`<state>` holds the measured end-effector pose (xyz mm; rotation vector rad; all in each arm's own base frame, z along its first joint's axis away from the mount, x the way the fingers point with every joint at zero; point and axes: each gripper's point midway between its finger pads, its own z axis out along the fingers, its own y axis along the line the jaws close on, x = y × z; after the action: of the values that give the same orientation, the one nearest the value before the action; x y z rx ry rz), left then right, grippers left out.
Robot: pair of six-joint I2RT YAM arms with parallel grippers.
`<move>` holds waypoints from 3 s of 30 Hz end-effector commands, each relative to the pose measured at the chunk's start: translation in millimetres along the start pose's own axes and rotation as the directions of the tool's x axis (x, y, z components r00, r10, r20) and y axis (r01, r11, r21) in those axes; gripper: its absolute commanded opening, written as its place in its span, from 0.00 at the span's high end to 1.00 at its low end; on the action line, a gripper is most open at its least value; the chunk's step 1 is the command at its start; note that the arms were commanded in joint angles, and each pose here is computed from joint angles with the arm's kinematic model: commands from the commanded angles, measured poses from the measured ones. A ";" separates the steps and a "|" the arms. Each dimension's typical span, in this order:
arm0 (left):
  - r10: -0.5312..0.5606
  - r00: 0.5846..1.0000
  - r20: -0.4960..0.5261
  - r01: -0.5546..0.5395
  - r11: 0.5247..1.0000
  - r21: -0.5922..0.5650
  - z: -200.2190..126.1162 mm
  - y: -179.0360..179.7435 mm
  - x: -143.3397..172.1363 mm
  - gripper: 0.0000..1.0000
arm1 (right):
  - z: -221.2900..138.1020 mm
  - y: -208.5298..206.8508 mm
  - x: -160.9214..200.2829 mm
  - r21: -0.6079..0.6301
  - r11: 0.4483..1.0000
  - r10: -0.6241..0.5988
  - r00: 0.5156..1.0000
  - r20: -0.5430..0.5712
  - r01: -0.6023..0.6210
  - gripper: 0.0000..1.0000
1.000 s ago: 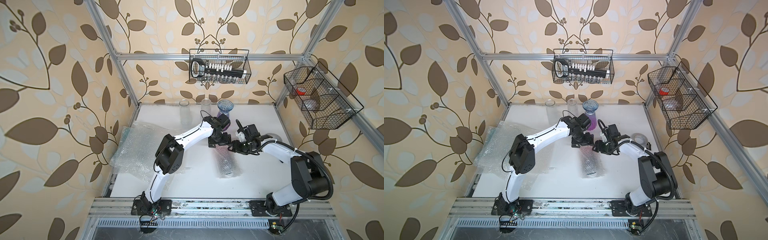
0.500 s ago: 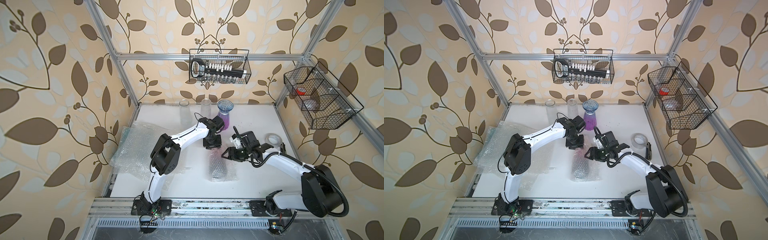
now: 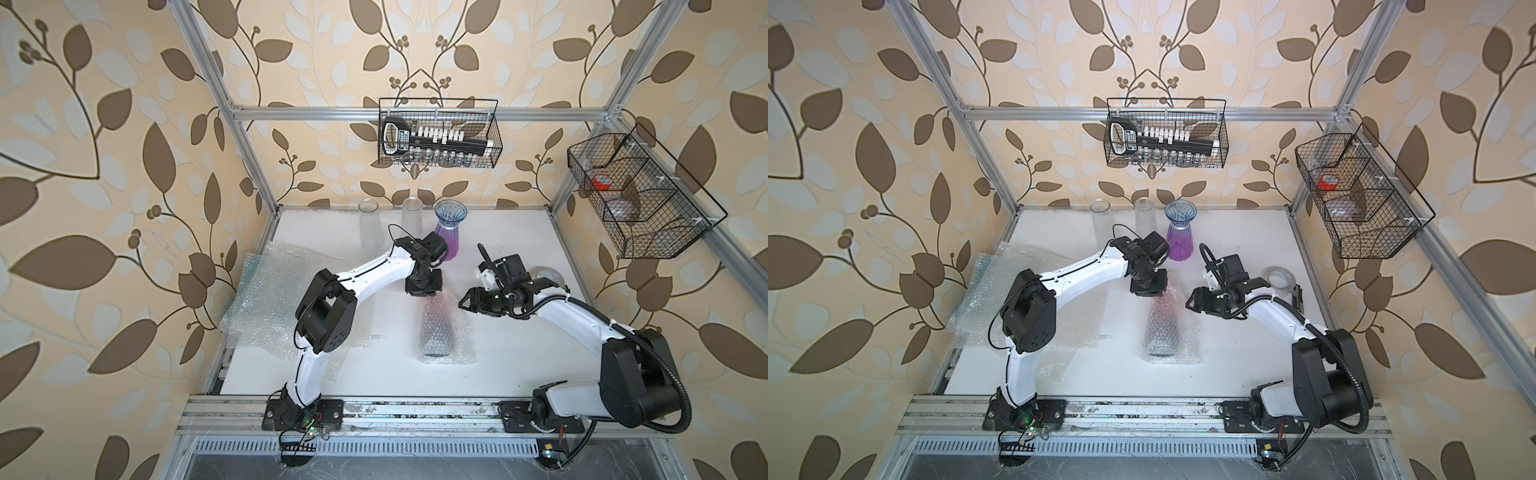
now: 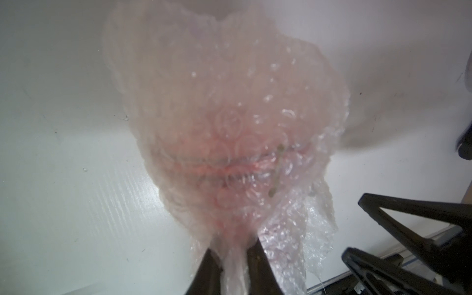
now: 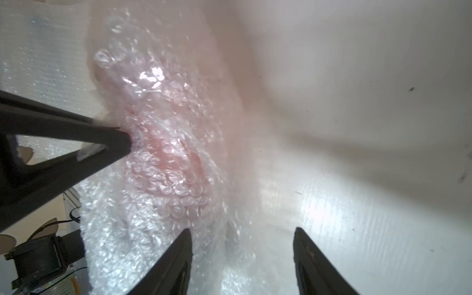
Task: Unwrap the vase from the bubble wrap
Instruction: Unwrap the bubble wrap at the center of the board.
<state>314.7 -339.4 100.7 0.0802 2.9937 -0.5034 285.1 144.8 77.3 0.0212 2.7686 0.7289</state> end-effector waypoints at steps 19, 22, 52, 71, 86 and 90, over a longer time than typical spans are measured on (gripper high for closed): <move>0.043 0.997 -0.064 -0.050 0.994 -0.102 5.3 19.3 15.0 0.86 | 49.2 7.3 -23.7 0.069 0.988 -0.130 0.988 -0.078 0.135 0.67; 0.045 0.997 -0.063 -0.052 0.992 -0.111 5.7 21.9 15.7 0.91 | 44.7 8.1 -24.4 0.070 0.989 -0.129 0.990 -0.058 0.133 0.74; 0.077 0.997 0.005 -0.074 0.971 -0.228 -17.8 65.7 16.7 1.00 | -0.5 -36.6 -14.6 0.006 0.991 0.136 0.988 0.076 -0.137 0.84; 0.335 0.942 0.003 -0.329 0.928 -0.178 -68.7 -17.1 56.1 0.01 | -42.0 7.9 -9.5 0.066 0.998 0.000 0.994 0.108 -0.007 0.44; 0.314 0.948 -0.057 -0.318 0.923 -0.214 -14.4 -17.4 58.6 0.23 | -38.9 3.7 9.0 0.034 0.998 0.057 0.992 0.111 -0.061 0.17; 0.307 0.951 -0.031 -0.307 0.928 -0.211 -21.2 -16.1 57.6 0.46 | -44.1 5.1 7.4 0.040 0.998 0.045 0.992 0.121 -0.050 0.15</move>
<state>253.8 -354.1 103.0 0.5594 2.9534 -0.1343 270.1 129.4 112.4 0.1457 2.6709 0.6639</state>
